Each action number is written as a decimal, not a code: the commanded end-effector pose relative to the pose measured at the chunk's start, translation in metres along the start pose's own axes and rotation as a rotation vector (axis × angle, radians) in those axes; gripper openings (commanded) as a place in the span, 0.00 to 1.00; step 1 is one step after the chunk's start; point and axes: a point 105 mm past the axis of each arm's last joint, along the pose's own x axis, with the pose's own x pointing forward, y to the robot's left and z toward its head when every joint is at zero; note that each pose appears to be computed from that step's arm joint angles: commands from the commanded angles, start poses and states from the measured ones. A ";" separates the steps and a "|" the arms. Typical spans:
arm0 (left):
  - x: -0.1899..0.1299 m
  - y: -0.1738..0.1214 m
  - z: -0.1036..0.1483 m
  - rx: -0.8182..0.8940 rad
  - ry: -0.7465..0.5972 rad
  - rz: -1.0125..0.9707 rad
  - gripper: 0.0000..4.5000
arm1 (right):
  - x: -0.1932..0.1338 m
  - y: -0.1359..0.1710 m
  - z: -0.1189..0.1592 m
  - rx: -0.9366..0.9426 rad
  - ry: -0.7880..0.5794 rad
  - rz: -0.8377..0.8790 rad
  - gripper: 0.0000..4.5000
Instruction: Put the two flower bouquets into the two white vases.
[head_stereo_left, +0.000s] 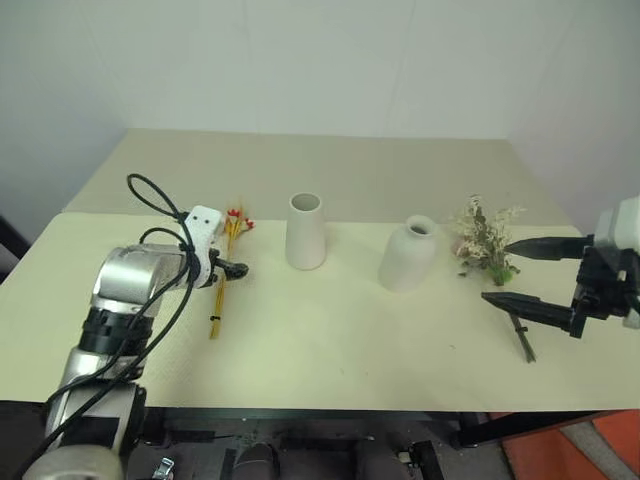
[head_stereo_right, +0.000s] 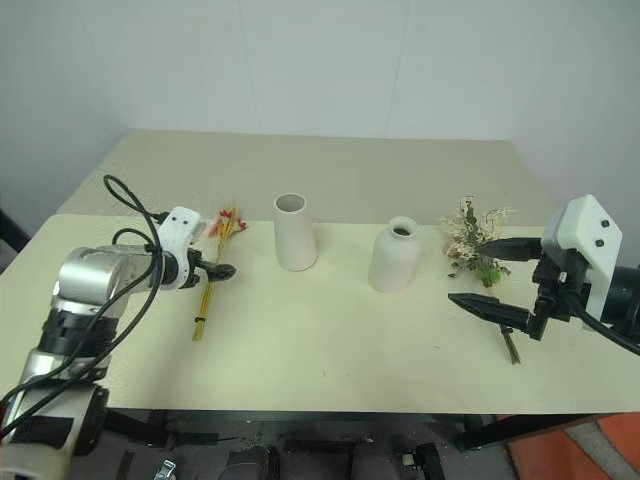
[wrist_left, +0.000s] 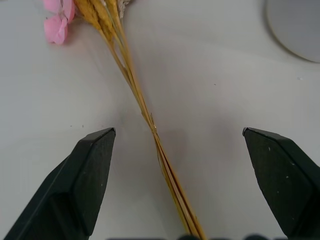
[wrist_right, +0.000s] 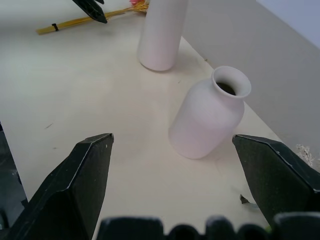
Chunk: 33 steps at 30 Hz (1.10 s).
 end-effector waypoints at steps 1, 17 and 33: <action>0.005 0.004 0.004 -0.049 0.011 0.044 0.98 | -0.005 -0.005 0.001 -0.020 0.012 -0.038 0.99; 0.027 0.005 0.016 -0.200 0.001 0.045 0.28 | -0.010 -0.006 -0.008 -0.011 0.038 -0.063 1.00; -0.040 0.035 0.148 -0.449 -0.963 0.190 0.01 | -0.013 -0.008 -0.014 -0.018 0.043 -0.111 1.00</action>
